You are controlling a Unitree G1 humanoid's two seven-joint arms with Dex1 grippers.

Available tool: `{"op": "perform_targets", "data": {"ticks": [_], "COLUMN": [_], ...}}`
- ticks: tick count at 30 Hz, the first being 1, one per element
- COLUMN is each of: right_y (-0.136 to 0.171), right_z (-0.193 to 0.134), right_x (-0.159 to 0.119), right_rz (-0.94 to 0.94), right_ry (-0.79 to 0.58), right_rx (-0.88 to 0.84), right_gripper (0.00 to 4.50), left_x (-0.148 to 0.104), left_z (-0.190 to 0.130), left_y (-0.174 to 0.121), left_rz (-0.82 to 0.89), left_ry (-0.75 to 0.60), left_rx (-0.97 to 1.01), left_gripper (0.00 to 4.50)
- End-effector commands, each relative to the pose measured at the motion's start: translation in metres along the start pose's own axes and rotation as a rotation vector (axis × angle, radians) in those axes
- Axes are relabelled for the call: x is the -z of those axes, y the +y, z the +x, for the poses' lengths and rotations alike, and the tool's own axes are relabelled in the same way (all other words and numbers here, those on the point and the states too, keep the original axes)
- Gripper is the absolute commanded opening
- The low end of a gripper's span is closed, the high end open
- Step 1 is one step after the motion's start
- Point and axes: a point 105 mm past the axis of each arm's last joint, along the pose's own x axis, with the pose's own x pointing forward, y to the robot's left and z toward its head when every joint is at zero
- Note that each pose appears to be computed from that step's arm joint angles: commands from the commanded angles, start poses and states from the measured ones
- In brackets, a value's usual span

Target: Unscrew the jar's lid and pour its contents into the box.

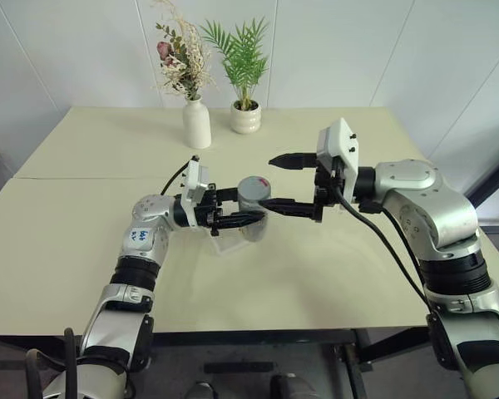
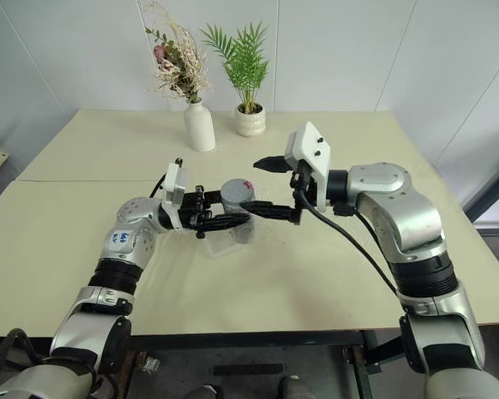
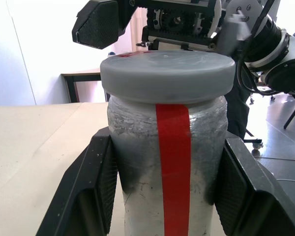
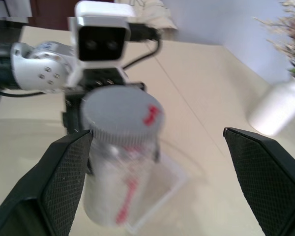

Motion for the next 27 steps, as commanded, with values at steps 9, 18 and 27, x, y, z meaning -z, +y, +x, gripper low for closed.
{"op": "perform_targets", "data": {"ticks": [9,18,27], "right_y": [0.027,0.025,0.020], "right_z": [-0.001,0.035,0.052], "right_x": [-0.028,-0.030,-0.030], "right_rz": [0.009,0.010,-0.008], "right_ry": [-0.109,-0.156,-0.169], "right_rx": [-0.077,-0.092,-0.134], "right_gripper": [4.47,4.47,4.47], "left_x": [-0.012,-0.012,-0.014], "left_z": [0.007,0.012,0.016], "left_y": [0.001,-0.001,-0.004], "left_rz": [0.055,0.055,0.061], "left_ry": [-0.013,-0.018,-0.023], "left_rx": [0.034,0.062,0.085], "left_gripper": [2.21,2.21,2.21]}}
